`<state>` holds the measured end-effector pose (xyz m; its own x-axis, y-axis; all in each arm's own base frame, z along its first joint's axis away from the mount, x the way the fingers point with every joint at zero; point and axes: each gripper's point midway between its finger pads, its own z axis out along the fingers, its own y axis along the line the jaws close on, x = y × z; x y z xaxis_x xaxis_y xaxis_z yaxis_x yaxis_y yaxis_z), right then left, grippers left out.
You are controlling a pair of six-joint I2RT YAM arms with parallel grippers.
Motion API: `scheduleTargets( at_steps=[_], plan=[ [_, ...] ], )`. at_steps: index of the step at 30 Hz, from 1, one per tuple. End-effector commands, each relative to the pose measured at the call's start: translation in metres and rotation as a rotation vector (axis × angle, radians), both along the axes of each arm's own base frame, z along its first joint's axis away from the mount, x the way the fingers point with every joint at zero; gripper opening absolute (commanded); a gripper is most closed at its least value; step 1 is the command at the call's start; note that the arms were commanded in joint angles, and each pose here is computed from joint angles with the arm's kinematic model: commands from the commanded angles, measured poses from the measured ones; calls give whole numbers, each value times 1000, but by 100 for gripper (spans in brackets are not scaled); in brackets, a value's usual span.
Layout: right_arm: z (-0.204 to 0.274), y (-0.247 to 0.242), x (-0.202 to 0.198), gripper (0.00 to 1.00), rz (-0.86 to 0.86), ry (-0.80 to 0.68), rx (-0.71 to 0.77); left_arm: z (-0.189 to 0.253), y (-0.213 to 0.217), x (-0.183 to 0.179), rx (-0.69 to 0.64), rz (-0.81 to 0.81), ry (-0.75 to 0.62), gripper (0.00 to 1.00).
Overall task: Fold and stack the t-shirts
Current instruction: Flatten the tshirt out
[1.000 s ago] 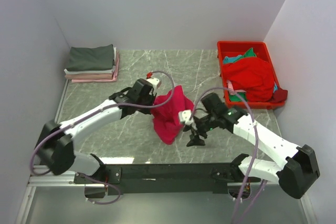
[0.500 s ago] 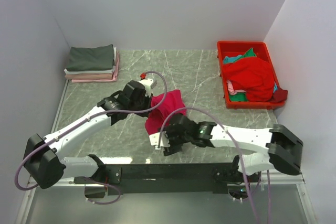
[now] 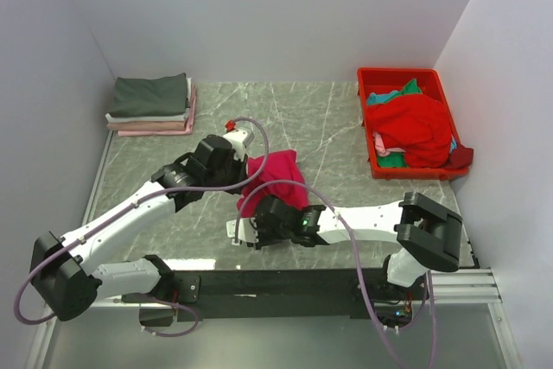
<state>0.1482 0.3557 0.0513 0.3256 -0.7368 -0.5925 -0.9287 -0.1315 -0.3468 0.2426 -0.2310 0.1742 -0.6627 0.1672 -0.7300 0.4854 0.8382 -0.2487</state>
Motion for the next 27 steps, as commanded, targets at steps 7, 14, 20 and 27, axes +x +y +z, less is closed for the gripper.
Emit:
scheduleTargets(
  at_steps=[7, 14, 20, 27],
  plan=[
    [87, -14, 3, 0, -25, 31, 204, 26, 21, 3, -43, 87, -111, 0],
    [114, -45, -12, 12, 91, 160, 177, 53, 30, 2, -95, 105, -186, 0],
    [61, -16, -44, 56, 181, 78, 55, 48, 22, -1, -106, 73, -153, 0],
    [26, 42, -21, 59, 113, -166, -10, 46, 22, -1, -114, 72, -150, 0]
  ],
)
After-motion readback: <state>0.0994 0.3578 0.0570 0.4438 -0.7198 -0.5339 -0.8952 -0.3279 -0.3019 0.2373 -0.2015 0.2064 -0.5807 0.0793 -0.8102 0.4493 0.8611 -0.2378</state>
